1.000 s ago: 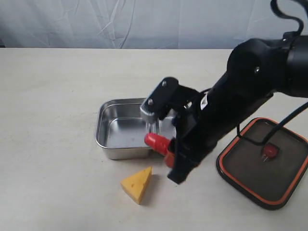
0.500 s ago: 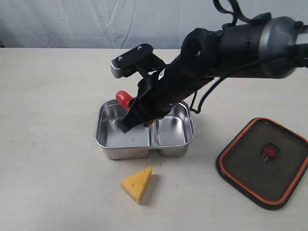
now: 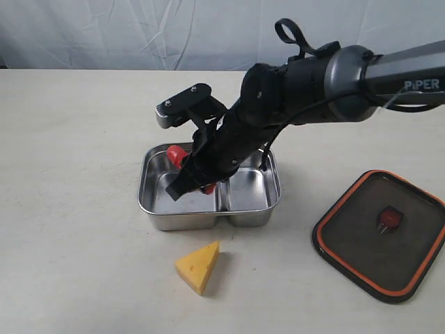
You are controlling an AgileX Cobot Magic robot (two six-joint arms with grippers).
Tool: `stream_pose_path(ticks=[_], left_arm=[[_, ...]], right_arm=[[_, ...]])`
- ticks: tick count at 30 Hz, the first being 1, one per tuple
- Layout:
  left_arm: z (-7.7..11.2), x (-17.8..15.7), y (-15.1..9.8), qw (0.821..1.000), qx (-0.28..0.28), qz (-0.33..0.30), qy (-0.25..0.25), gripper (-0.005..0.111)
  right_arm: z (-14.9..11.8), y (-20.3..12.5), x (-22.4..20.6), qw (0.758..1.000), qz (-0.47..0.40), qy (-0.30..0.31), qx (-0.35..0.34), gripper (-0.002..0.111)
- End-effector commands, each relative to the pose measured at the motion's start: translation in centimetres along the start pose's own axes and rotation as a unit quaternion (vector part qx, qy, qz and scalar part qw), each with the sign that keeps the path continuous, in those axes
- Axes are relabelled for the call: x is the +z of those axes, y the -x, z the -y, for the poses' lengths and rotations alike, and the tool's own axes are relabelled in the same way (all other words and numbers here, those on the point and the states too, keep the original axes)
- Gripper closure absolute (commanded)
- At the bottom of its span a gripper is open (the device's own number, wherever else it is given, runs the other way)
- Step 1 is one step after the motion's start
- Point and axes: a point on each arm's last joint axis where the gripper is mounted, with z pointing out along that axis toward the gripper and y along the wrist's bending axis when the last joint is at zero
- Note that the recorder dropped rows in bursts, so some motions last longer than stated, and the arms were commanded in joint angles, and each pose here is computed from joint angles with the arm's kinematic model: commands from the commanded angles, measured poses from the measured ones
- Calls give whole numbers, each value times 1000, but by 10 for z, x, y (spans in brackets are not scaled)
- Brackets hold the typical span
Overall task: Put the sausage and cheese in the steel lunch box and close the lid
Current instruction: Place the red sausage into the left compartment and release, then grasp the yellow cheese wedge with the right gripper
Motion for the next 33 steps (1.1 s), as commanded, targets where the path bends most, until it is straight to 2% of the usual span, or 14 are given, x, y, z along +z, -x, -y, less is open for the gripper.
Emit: stream_pose_path(ticks=[1,3,5,7,9,10,16,19,22,28,32,33], left_arm=[[0,0,1,1000,2,5,1,107],[0,0,1,1000,2,5,1,107],[0,0,1,1000,2,5,1,107],[0,0,1,1000,2,5,1,107],[0,0,1,1000,2,5,1,107],[0,0,1,1000,2,5,1,107],[0,0,1,1000,2,5,1,107],[0,0,1,1000,2,5,1,107],[0,0,1,1000,2,5,1,107],[0,0,1,1000,2,5,1,107],[0,0,1,1000,4,5,1,107],[0,0,1,1000,4,5,1,107]], right_arm=[[6,1,10,1000,13,-12,9,108],[8,0,18,1000,17,-17,17,108],[9,-2,22,999,13,-17,36,103],[9,-2,22,998,12,-17,67,80],[8,-1,17,996,14,-15,92,44],[6,1,11,993,12,-10,121,37],[-8,2,-23,989,-26,27,142,60],[-17,-4,-39,980,-73,51,180,67],[-30,-13,-42,968,-116,60,216,66],[-61,-34,-28,959,-154,62,229,66],[-62,-38,-22,951,-133,39,277,66],[-60,-39,-20,938,-130,28,320,66]])
